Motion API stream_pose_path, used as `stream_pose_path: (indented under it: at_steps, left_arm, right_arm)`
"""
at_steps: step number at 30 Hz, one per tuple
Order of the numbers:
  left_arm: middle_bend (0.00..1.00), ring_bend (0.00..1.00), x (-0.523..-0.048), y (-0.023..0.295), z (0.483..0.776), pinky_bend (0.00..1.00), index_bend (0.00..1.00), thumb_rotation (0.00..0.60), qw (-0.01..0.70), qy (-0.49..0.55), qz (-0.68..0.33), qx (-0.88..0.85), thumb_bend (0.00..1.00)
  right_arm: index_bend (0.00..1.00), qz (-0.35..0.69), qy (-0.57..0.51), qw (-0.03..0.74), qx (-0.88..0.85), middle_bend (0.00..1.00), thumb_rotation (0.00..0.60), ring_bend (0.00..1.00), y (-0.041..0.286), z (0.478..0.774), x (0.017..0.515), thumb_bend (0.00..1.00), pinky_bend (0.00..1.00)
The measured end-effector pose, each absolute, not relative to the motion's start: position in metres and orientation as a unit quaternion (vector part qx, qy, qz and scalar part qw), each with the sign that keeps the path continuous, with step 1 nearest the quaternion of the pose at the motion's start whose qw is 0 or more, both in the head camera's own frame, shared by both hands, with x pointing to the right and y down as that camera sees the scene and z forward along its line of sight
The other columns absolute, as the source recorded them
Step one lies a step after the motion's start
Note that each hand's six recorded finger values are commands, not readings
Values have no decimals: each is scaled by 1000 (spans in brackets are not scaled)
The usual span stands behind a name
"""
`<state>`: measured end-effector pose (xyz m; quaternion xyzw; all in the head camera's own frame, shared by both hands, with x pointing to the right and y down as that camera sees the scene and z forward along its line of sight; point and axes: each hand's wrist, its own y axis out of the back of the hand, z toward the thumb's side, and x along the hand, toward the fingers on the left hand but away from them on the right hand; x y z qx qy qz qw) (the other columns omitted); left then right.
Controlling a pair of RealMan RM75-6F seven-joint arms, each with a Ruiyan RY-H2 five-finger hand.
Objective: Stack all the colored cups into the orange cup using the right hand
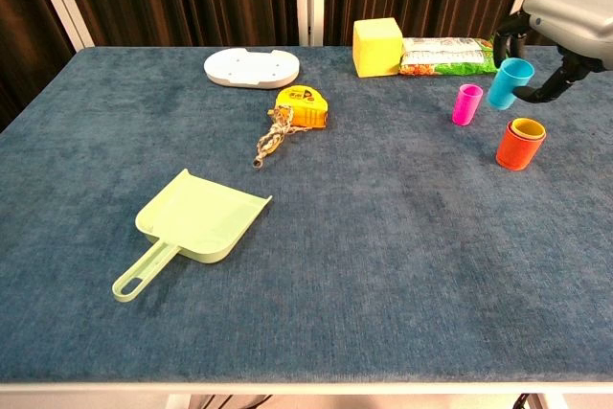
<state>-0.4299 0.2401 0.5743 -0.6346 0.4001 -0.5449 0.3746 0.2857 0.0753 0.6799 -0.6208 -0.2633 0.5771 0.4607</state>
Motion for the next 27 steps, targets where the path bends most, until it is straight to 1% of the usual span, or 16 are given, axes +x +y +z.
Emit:
stream_pose_path:
  at_steps: [7,27]
  left_arm:
    - [44,0,-429,241,574,0,66,600,376,399,-546,-634,35]
    - [43,0,-432,241,575,0,66,600,373,401,-547,-634,35]
  right_arm:
    - [473,601,-247,446,-615,465,600,156,83,685,304,282,0]
    - [490,614,-224,441,-615,471,600,156,90,688,304,282,0]
